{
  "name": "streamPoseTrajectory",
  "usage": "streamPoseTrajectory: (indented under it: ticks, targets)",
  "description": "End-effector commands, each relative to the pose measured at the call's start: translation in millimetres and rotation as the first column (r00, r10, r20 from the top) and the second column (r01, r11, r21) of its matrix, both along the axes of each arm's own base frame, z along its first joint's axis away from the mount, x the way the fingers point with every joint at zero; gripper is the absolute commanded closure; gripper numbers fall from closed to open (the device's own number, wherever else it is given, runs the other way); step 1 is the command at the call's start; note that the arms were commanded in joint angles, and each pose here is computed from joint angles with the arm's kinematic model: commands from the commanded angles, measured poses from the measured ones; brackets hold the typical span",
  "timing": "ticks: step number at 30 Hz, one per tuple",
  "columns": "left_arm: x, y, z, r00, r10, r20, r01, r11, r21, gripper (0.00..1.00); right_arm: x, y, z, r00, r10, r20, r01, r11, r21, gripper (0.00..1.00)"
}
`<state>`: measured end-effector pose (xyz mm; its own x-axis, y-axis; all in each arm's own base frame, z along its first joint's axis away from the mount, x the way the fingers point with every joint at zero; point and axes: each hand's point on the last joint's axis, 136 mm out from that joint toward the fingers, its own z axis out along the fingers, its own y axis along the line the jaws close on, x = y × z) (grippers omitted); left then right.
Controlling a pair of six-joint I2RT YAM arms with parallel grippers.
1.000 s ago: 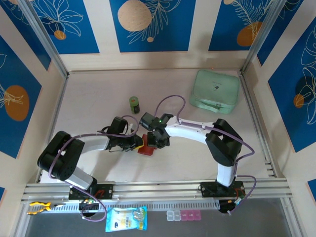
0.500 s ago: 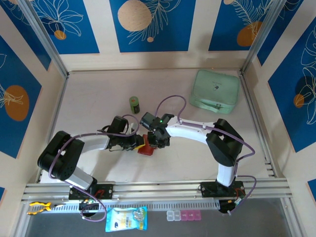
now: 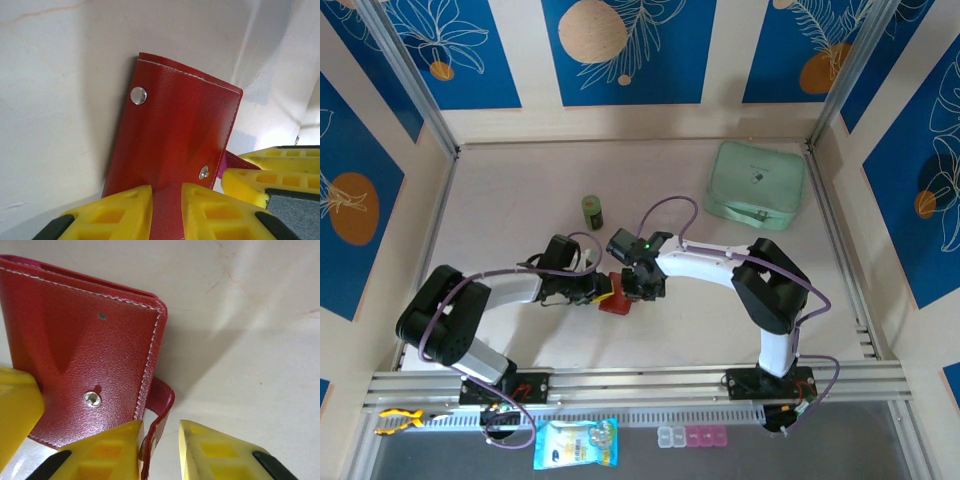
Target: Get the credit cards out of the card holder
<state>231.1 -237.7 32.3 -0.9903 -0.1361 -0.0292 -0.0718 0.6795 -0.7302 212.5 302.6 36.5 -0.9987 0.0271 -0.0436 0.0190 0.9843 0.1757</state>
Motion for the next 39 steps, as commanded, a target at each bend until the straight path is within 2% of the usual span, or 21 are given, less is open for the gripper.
streamPoseTrajectory:
  ticks: [1, 14, 21, 26, 30, 39]
  targets:
    - [-7, 16, -22, 0.999, 0.028, -0.046, -0.023, 0.994, 0.108, 0.74, -5, -4, -8, 0.999, -0.021, -0.039, 0.021, 1.000, -0.007, 0.75]
    - [-1, 8, -9, 1.000, 0.021, -0.023, -0.019, 0.998, 0.068, 0.73, -4, -3, -18, 0.999, -0.021, -0.051, 0.021, 1.000, 0.007, 0.85]
    - [8, 14, 13, 0.998, 0.026, 0.050, -0.029, 0.997, 0.066, 0.69, -1, -5, -8, 1.000, -0.009, -0.012, 0.009, 1.000, 0.013, 0.92]
    - [14, 26, 30, 0.990, 0.054, 0.132, -0.066, 0.993, 0.093, 0.63, 1, -8, 9, 0.998, 0.027, 0.055, -0.028, 0.999, 0.024, 0.96]
    - [16, 37, 41, 0.979, 0.064, 0.194, -0.088, 0.989, 0.121, 0.60, 1, -4, 23, 0.988, 0.114, 0.103, -0.119, 0.992, 0.042, 0.96]
    - [13, 56, 46, 0.973, 0.082, 0.216, -0.118, 0.980, 0.158, 0.57, 1, -1, 57, 0.959, 0.217, 0.180, -0.235, 0.969, 0.083, 0.97]
